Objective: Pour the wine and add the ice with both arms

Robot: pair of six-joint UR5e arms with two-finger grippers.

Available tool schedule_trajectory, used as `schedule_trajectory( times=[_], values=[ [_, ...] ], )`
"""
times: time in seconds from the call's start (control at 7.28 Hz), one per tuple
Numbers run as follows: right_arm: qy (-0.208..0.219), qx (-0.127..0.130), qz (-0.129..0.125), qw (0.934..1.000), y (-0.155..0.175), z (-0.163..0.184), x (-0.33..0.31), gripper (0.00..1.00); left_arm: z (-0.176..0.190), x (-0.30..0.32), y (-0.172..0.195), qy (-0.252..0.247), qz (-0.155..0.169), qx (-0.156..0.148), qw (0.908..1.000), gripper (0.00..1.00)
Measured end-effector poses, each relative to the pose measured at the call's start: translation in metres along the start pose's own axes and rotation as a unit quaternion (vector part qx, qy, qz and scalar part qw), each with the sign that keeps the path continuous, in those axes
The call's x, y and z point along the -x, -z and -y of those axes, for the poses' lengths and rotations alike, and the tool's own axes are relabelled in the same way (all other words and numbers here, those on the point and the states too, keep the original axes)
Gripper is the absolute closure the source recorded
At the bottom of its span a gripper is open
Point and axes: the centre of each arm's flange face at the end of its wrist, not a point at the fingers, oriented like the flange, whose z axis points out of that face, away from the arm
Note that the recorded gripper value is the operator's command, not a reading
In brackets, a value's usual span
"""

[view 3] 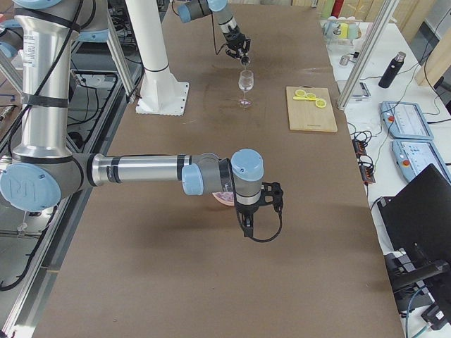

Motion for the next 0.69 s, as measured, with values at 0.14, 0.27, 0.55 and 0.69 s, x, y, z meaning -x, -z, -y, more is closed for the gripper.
schedule_trajectory(
  times=[0.14, 0.27, 0.55, 0.69],
  values=[
    [0.0, 0.001, 0.001, 1.0, 0.0, -0.001, 0.0, 0.0, 0.003, -0.003, -0.003, -0.003, 0.004, 0.005, 1.0, 1.0],
    [-0.001, 0.001, 0.002, 1.0, 0.0, -0.001, 0.0, 0.0, 0.007, -0.004, -0.003, -0.005, 0.005, 0.01, 0.9999, 1.0],
    [-0.001, 0.001, 0.002, 1.0, -0.001, -0.001, 0.0, 0.0, 0.015, -0.004, 0.004, -0.008, 0.01, 0.023, 0.9996, 1.0],
    [-0.001, 0.001, 0.002, 1.0, -0.001, -0.001, 0.0, 0.0, 0.018, -0.005, 0.005, -0.011, 0.015, 0.028, 0.9994, 1.0]
  ],
)
